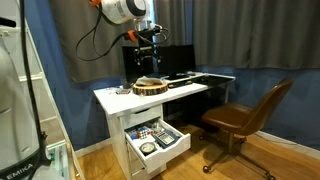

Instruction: Put the tape inside the drawer

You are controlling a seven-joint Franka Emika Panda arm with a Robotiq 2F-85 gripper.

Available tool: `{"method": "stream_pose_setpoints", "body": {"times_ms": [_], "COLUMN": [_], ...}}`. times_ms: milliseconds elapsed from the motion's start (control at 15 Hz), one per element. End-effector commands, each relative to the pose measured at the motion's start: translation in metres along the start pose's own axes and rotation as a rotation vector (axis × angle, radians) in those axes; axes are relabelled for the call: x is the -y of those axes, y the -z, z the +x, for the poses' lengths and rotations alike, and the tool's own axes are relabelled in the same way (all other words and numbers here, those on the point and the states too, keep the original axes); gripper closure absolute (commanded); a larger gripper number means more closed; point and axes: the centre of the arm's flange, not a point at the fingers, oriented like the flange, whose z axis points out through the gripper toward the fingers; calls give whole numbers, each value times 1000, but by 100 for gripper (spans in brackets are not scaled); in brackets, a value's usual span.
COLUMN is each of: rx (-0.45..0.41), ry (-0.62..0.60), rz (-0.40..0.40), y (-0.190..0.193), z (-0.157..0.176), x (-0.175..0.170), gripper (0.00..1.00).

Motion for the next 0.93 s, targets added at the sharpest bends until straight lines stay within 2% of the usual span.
{"method": "stream_pose_setpoints", "body": {"times_ms": [0, 200, 467, 533, 667, 867], "rx": [-50, -84, -195, -157, -176, -177], "ry": [110, 242, 432, 354, 401, 415], "rz": [39, 58, 40, 39, 42, 40], "y": [3, -5, -9, -7, -10, -10], "z": [42, 58, 72, 63, 66, 66], "x": [35, 84, 134, 126, 139, 137], "gripper": [0, 0, 0, 0, 0, 0]}}
